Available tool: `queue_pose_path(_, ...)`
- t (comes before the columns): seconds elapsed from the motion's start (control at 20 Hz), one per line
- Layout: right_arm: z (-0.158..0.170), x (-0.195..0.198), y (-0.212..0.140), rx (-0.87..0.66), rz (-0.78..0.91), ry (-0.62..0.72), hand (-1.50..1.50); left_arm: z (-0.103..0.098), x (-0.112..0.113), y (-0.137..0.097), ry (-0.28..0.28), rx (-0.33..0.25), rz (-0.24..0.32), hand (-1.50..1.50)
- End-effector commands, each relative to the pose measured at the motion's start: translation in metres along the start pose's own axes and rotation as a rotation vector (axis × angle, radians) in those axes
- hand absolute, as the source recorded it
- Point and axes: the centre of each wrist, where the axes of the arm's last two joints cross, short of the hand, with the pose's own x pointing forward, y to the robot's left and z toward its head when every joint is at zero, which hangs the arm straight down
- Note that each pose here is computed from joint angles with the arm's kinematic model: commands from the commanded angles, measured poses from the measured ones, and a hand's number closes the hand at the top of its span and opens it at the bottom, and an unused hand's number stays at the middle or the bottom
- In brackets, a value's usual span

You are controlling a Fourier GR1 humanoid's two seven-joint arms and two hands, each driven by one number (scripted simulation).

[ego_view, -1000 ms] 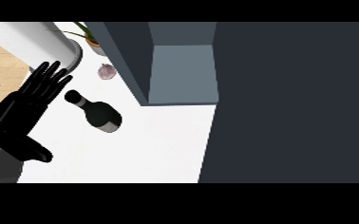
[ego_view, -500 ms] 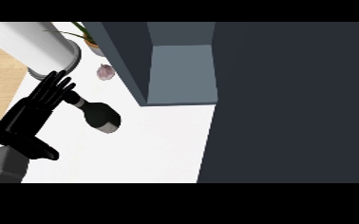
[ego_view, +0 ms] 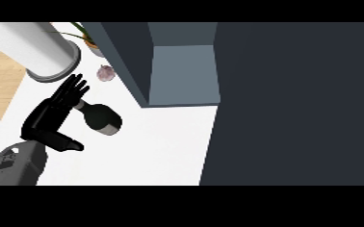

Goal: Pick up the wine, place it into the cabinet and close the cabinet

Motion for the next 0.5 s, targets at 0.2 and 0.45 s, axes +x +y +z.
queue_pose_path(0.2,0.033,0.034,-0.007,-0.036,0.018,-0.093,-1.50,-0.001,-0.021,0.004,0.010,-0.036,0.029,-1.50)
queue_pose_path(0.45,0.027,0.031,-0.013,-0.003,0.045,-0.079,-1.50,-0.004,-0.032,0.001,0.040,-0.072,0.123,-1.50)
